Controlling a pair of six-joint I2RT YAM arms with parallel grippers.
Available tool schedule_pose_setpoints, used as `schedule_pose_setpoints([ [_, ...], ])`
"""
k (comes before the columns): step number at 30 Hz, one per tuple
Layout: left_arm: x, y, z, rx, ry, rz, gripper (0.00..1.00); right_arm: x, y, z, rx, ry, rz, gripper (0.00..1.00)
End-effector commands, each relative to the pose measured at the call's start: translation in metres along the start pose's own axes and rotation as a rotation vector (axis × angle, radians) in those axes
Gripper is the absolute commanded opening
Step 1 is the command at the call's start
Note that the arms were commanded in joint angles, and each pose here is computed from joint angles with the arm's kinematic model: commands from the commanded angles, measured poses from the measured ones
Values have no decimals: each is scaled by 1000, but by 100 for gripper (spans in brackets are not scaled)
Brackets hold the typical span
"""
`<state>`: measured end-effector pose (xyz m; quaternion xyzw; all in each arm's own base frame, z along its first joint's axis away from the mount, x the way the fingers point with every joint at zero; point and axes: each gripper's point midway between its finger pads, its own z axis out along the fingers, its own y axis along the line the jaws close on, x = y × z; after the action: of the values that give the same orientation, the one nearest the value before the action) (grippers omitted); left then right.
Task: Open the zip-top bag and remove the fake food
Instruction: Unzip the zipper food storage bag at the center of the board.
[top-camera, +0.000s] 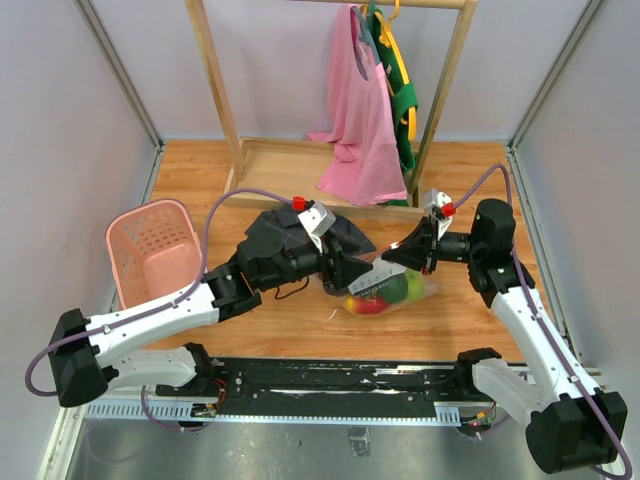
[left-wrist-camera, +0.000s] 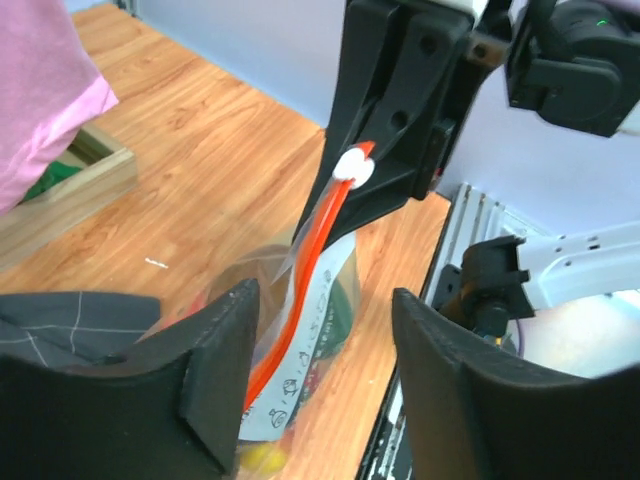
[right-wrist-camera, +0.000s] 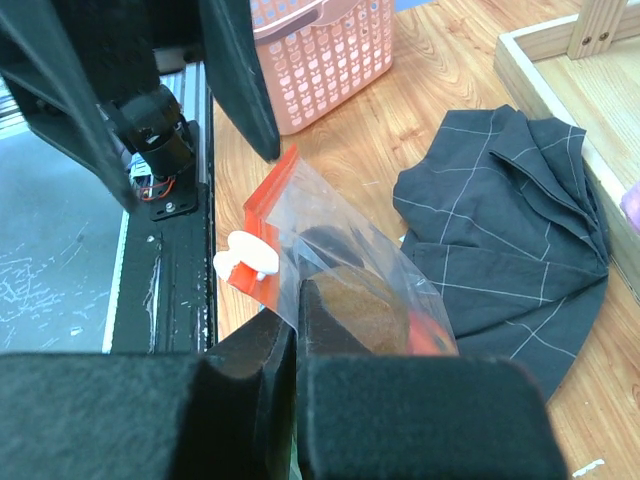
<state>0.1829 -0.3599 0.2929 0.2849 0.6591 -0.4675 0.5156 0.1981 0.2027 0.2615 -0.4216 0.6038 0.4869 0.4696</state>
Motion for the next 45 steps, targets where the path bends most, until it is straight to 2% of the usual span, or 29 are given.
schedule_pose_setpoints([
  [1, -47, -14, -9, 53, -129, 140, 64, -6, -5, -4, 2, 3, -51, 1],
  [3, -55, -13, -8, 52, -148, 209, 69, -5, -5, -3, -4, 7, -45, 1],
  [7, -58, -9, 8, 44, -128, 285, 69, -3, -4, -3, -15, 7, -46, 1],
  [15, -45, -12, 45, 0, -42, 375, 64, -1, -5, -3, -19, 14, -40, 1],
  [23, -35, -3, 58, -64, 32, 396, 50, 0, -6, -2, -19, 17, -37, 1],
  [32, -30, -7, 57, -37, 42, 383, 47, 0, -6, -2, -18, 17, -36, 1],
  [38, -24, -7, 58, -29, 56, 390, 40, -1, -5, -3, -18, 16, -37, 1],
  [45, -19, -7, 58, -17, 68, 393, 47, -1, -5, -3, -16, 16, -38, 1],
])
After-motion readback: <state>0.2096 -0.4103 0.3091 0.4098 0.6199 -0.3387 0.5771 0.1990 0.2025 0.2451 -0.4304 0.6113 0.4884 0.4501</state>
